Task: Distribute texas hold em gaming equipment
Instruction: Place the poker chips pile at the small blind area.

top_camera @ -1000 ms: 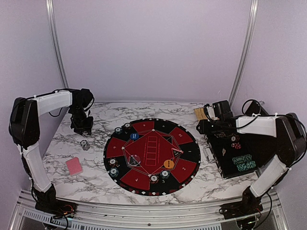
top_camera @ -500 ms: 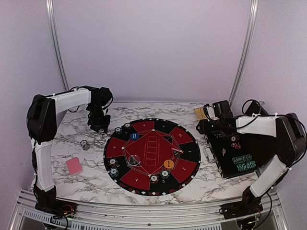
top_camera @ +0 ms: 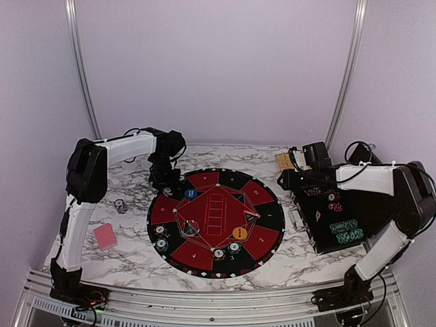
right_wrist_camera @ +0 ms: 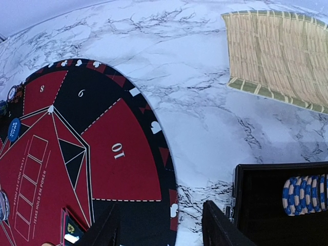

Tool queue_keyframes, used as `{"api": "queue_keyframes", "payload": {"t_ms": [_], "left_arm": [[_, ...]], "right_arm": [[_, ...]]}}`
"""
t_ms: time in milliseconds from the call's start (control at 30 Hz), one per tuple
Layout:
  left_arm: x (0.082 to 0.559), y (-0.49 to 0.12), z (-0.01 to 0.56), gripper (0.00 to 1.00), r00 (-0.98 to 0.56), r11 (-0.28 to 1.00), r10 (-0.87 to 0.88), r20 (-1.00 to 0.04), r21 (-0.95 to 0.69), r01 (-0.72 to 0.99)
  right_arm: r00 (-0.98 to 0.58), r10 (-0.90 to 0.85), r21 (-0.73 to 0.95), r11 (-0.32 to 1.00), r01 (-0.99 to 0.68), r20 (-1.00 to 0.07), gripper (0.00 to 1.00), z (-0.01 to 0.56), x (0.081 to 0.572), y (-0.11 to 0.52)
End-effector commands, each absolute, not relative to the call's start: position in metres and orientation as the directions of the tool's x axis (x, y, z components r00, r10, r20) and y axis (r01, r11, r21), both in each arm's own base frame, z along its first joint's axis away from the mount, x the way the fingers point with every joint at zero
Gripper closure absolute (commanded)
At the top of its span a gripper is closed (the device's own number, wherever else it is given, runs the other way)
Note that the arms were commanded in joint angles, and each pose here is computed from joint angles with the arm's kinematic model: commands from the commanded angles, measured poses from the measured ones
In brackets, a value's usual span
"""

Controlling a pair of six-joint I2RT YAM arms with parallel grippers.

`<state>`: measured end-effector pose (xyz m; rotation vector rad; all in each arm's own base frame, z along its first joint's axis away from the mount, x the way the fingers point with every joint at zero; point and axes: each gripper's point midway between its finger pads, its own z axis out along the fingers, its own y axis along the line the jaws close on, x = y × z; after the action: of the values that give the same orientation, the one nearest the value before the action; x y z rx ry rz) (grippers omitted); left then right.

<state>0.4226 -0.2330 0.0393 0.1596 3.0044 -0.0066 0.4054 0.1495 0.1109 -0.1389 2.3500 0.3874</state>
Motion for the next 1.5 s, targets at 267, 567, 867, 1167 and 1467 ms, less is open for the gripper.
{"api": "queue_keyframes", "payload": {"t_ms": [267, 567, 867, 1167, 1467], "left_arm": [[0.417, -0.256, 0.034, 0.62, -0.988, 0.994, 0.106, -0.109, 0.010, 0.106], [0.417, -0.262, 0.029, 0.61, -0.989, 0.994, 0.109, -0.103, 0.011, 0.108], [0.416, -0.263, 0.030, 0.51, -0.989, 0.993, 0.116, -0.097, 0.007, 0.116], [0.415, -0.262, 0.045, 0.47, -0.986, 0.993, 0.118, -0.118, 0.002, 0.119], [0.405, -0.253, 0.079, 0.44, -0.980, 0.993, 0.119, -0.160, -0.005, 0.121]], "right_arm": [[-0.679, 0.049, 0.271, 0.936, -0.225, -0.732, 0.47, 0.138, 0.409, 0.151], [-0.680, 0.049, 0.274, 0.934, -0.227, -0.731, 0.47, 0.137, 0.409, 0.152], [-0.682, 0.046, 0.270, 0.936, -0.226, -0.730, 0.47, 0.136, 0.409, 0.151], [-0.684, 0.045, 0.267, 0.938, -0.222, -0.728, 0.47, 0.134, 0.409, 0.151], [-0.688, 0.042, 0.259, 0.942, -0.215, -0.724, 0.47, 0.130, 0.410, 0.149]]}}
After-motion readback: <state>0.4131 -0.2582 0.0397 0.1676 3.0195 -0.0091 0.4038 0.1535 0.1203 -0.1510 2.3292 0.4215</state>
